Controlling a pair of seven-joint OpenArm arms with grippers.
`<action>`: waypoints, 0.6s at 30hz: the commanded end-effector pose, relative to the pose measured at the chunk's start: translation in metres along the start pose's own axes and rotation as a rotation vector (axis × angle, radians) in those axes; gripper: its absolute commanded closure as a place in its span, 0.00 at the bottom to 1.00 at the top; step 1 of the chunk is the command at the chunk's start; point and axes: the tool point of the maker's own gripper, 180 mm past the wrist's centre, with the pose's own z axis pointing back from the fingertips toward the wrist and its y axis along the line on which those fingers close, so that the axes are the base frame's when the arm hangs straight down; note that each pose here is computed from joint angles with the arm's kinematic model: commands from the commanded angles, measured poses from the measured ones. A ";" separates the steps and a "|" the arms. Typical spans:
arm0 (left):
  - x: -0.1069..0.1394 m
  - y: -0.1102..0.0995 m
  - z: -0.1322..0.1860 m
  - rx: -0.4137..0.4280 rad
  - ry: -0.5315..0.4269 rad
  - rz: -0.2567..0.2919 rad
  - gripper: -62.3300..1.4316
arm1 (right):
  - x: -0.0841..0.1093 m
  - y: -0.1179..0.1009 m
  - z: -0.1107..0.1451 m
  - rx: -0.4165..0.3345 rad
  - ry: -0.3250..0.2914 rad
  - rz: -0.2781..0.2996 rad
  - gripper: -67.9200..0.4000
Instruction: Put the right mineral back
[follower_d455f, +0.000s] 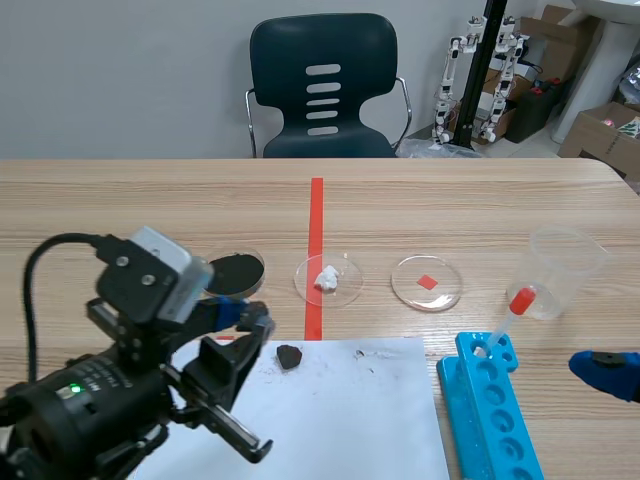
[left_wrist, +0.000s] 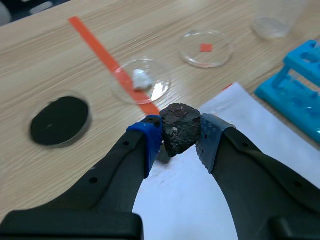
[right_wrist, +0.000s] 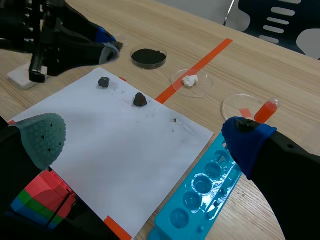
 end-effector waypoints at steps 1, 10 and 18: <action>0.015 -0.005 -0.008 -0.025 -0.054 -0.009 0.77 | 0.007 -0.002 -0.001 -0.006 -0.030 -0.005 0.00; 0.000 -0.049 -0.056 -0.196 -0.055 -0.045 0.77 | 0.007 -0.002 -0.001 -0.006 -0.030 -0.006 0.00; -0.020 -0.054 -0.091 -0.205 0.000 -0.023 0.77 | 0.007 -0.002 -0.001 -0.006 -0.030 -0.006 0.00</action>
